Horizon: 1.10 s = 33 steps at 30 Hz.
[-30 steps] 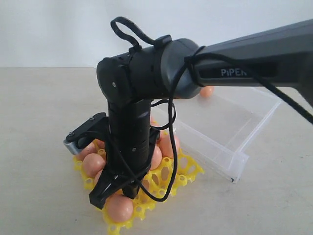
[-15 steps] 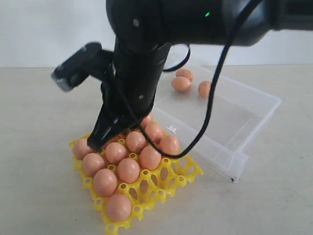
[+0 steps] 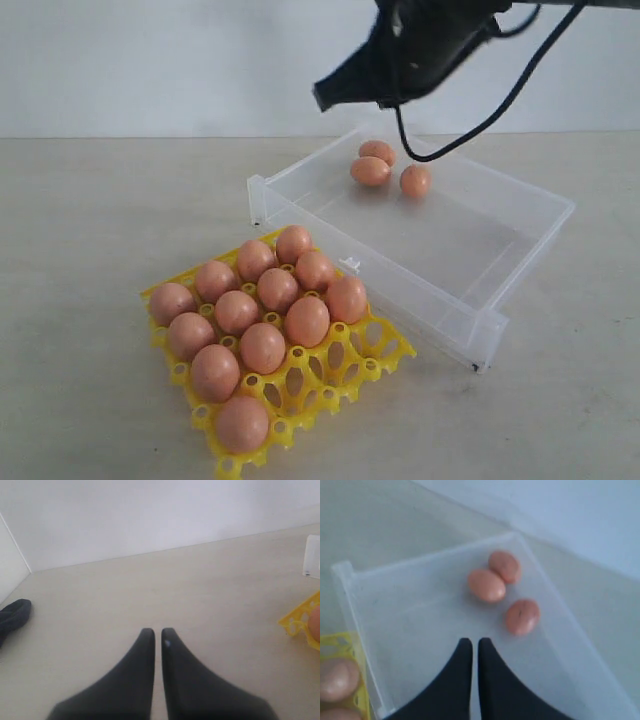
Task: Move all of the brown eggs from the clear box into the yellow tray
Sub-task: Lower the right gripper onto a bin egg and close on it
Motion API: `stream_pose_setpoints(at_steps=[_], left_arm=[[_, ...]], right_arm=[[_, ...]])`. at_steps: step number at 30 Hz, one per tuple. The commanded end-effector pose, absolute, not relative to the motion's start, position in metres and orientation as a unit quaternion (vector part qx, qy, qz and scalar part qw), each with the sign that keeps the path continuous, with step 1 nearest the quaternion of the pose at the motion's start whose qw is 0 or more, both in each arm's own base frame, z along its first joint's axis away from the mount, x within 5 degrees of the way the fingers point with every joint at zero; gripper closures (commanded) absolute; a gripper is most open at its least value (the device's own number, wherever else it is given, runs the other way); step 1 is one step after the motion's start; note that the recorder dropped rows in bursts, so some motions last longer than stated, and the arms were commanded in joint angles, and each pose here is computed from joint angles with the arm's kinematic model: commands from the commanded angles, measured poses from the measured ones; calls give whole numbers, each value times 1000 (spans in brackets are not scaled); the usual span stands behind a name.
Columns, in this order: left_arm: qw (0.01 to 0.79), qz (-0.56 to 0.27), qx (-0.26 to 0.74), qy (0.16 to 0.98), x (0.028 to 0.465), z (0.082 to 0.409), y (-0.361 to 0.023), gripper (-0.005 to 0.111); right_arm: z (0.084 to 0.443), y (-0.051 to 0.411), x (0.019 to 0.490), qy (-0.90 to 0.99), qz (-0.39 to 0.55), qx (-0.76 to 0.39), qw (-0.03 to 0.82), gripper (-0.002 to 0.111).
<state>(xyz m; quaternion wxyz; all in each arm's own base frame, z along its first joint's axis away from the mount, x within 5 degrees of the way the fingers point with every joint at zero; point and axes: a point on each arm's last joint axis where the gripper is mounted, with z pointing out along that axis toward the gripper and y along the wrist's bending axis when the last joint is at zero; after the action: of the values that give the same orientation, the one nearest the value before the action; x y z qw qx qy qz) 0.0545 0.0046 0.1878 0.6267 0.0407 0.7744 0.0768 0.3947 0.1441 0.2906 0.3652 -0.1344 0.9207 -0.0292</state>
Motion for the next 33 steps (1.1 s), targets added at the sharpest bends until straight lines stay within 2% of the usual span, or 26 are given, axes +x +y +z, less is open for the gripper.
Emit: stream_pose_setpoints(at_steps=[1,4,12,15,18,20,24,29,33], left_arm=[[627,76,39,775,54,187,5,103],[627,76,39,775,54,187,5,103],[627,76,39,775,54,187,5,103],[627,76,39,775,54,187,5,103],[627,76,39,775,54,187,5,103],[627,76,39,775,54,187,5,103],[627,76,39,775,54,187,5,103],[627,76,39,775,54,187,5,103],[627,76,39,775,54,187,5,103]], right_arm=[[249,105,413,958,87,-92,257,108],[231,93,425,959,119,-67,249,108],[203,92,459,956,104,-72,266,105],[200,95,472,954,105,-76,270,89],[199,96,482,951,105,-74,283,63],[200,97,487,950,112,-50,286,56],[190,92,490,956,92,-10,277,60],[175,84,490,966,45,6,254,60],[165,84,493,966,46,23,255,60]])
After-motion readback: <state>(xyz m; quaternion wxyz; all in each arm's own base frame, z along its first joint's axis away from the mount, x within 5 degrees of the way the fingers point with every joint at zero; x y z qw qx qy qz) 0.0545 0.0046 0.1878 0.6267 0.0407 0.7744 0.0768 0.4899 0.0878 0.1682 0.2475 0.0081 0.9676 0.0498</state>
